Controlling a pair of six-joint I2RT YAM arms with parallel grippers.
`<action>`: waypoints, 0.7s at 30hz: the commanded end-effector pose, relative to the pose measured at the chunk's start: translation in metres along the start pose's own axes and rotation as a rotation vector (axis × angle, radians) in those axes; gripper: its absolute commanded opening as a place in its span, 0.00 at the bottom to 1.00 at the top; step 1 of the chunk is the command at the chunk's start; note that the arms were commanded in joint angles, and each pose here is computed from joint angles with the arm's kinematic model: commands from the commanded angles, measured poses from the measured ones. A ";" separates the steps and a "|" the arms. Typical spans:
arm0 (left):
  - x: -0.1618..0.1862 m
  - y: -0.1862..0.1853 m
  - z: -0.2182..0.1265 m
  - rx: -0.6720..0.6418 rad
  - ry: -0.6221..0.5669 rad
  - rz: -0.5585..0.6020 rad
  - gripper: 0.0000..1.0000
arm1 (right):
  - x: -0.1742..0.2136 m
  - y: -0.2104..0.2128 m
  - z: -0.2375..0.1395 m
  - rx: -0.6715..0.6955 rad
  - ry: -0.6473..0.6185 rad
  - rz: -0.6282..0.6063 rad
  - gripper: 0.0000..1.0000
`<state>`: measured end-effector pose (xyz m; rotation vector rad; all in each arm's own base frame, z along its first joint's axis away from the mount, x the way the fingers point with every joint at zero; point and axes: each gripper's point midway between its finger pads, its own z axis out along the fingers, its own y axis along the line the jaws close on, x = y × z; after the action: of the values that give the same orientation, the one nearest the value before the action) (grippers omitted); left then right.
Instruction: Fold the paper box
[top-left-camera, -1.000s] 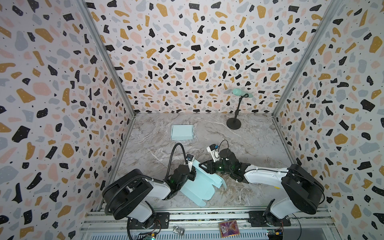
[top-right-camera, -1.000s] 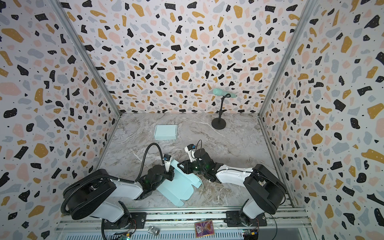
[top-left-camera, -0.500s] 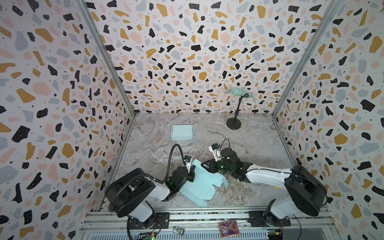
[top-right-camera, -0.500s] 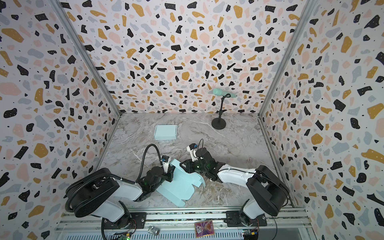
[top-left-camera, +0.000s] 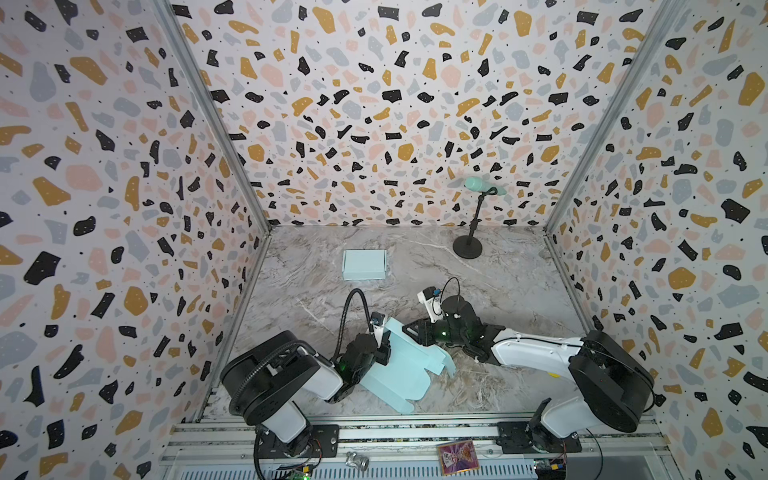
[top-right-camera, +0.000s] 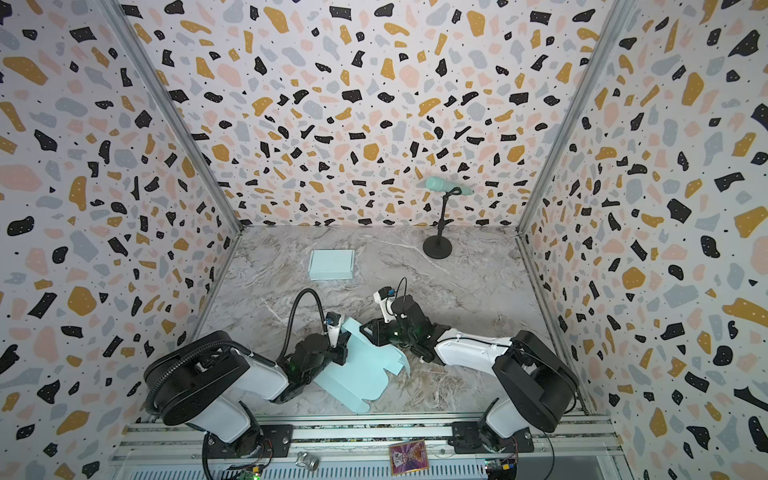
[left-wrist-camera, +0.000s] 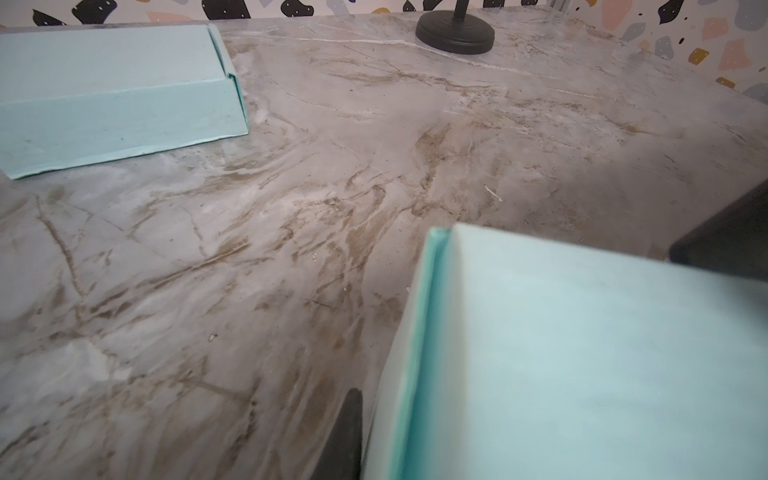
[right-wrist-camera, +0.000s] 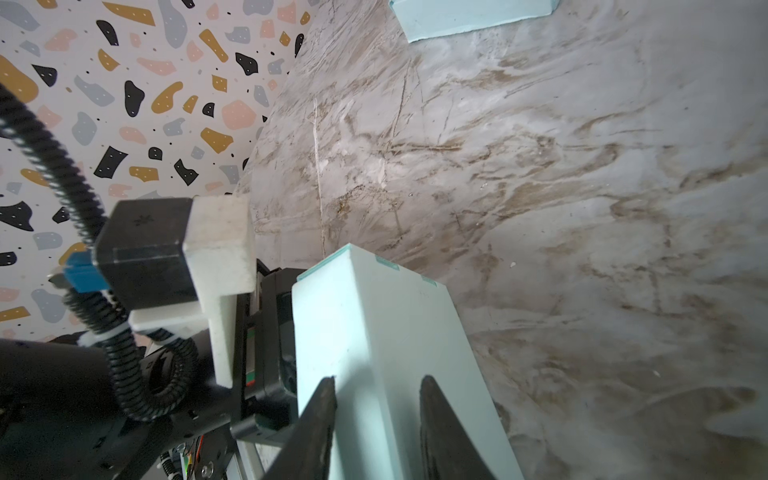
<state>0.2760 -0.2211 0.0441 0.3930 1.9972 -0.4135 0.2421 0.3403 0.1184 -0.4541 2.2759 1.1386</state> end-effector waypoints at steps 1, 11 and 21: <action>-0.011 -0.002 0.002 0.002 -0.049 -0.012 0.18 | 0.012 -0.007 0.002 0.037 0.037 0.012 0.35; -0.013 -0.001 0.007 -0.012 -0.056 -0.006 0.16 | 0.013 -0.004 0.003 0.038 0.037 0.015 0.33; -0.030 -0.001 -0.015 0.008 -0.103 -0.055 0.13 | -0.020 0.024 -0.022 0.028 -0.029 -0.079 0.38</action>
<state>0.2705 -0.2186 0.0512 0.4026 1.9859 -0.4210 0.2414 0.3394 0.1309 -0.4590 2.2563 1.1035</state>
